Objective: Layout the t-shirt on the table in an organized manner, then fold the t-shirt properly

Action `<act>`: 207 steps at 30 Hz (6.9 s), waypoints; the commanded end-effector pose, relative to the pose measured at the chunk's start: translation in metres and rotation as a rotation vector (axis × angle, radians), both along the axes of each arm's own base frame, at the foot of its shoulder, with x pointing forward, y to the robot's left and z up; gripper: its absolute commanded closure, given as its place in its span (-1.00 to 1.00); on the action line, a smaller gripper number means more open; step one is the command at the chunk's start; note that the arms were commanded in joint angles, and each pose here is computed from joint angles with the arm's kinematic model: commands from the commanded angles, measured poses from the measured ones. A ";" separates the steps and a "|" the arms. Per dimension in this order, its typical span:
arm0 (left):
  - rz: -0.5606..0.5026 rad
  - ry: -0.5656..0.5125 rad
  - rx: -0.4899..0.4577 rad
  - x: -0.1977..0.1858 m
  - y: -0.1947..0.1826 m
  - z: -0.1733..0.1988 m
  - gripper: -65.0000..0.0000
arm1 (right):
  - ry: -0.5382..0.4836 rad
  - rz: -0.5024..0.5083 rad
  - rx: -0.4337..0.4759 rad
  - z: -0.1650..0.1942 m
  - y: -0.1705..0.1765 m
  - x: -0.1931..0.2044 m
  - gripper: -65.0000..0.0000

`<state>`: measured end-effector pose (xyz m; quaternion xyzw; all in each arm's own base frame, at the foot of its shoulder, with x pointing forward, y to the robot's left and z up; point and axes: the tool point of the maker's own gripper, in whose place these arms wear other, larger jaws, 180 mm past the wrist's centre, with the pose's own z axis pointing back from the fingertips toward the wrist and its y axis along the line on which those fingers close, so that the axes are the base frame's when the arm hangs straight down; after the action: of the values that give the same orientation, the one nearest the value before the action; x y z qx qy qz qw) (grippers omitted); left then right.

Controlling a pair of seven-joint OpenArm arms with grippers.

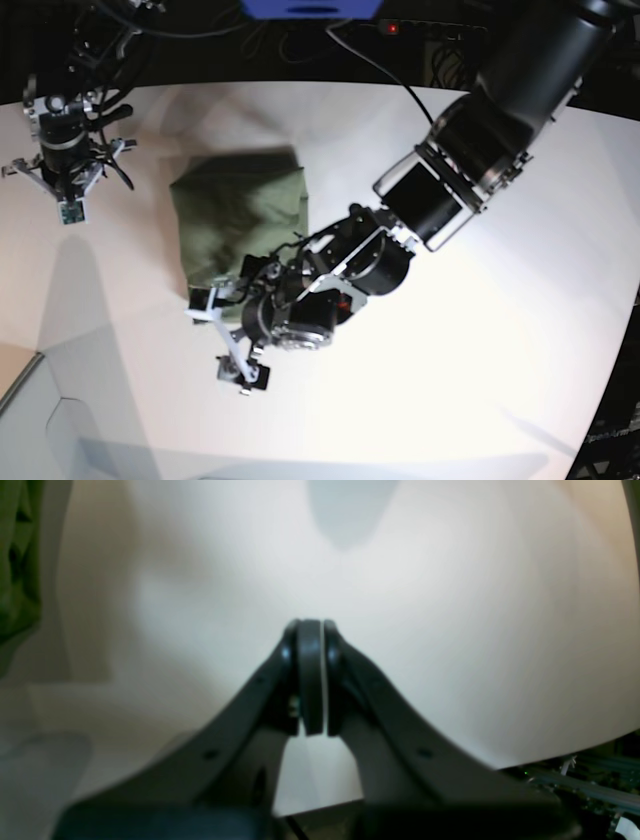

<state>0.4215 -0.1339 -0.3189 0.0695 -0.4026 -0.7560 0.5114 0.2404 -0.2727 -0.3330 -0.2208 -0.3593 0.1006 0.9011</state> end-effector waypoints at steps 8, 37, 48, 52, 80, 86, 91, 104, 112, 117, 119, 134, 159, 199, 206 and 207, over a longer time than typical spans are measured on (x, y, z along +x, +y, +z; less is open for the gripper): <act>0.175 -0.088 -0.254 0.053 0.025 0.086 -0.77 | -0.050 0.034 -0.008 0.013 0.007 0.011 1.00; 1.129 -0.213 -0.261 -0.034 0.413 0.059 -0.77 | 0.006 0.520 0.335 -0.037 0.204 0.038 1.00; 1.130 -0.225 -0.243 -0.048 0.414 0.059 -0.77 | 0.067 0.544 0.470 -0.088 0.228 0.023 1.00; 1.131 -0.223 -0.242 -0.048 0.415 0.059 -0.77 | -0.040 0.553 0.424 -0.051 0.220 0.031 1.00; 1.135 -0.192 -0.233 -0.056 0.413 0.047 -0.78 | -0.061 0.326 0.420 -0.079 0.136 0.040 1.00; 1.131 -0.185 -0.228 -0.062 0.411 0.043 -0.77 | -0.293 0.289 0.424 -0.007 0.113 0.055 1.00; 1.106 -0.156 -0.310 -0.067 0.399 0.044 -0.68 | -0.375 0.280 0.372 0.037 0.102 0.043 1.00; 1.302 -0.183 -0.499 -0.111 0.436 0.054 0.96 | -0.216 0.180 0.409 -0.022 0.073 0.017 1.00; 1.367 -0.145 -0.429 -0.148 0.454 0.034 1.00 | -0.129 0.148 0.477 -0.063 0.072 0.012 1.00; 1.412 -0.164 -0.424 -0.156 0.469 0.037 1.00 | -0.116 0.151 0.491 -0.068 0.078 0.009 1.00; 1.421 -0.169 -0.423 -0.158 0.472 0.038 1.00 | -0.110 0.161 0.495 -0.069 0.082 0.008 1.00; 1.415 -0.165 -0.425 -0.157 0.470 0.037 1.00 | -0.113 0.192 0.474 -0.060 0.088 0.004 1.00; 1.489 0.711 -0.387 -0.345 0.328 -0.174 1.00 | -0.079 -0.477 0.281 -0.056 -0.087 -0.192 1.00; 1.913 0.770 -0.388 -0.369 0.349 -0.335 1.00 | 0.367 -0.405 0.131 -0.300 0.039 -0.282 1.00; 1.819 0.769 -0.342 -0.355 0.343 -0.335 1.00 | 0.367 -0.409 0.134 -0.302 0.061 -0.274 1.00; 1.814 0.772 -0.335 -0.356 0.343 -0.335 1.00 | 0.367 -0.408 0.136 -0.303 0.063 -0.273 1.00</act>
<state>0.0647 0.2021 -0.6551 0.0194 -0.1024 0.0170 0.9944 -0.0335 -0.1964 -0.6393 -0.1881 -0.1371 -0.0748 0.9697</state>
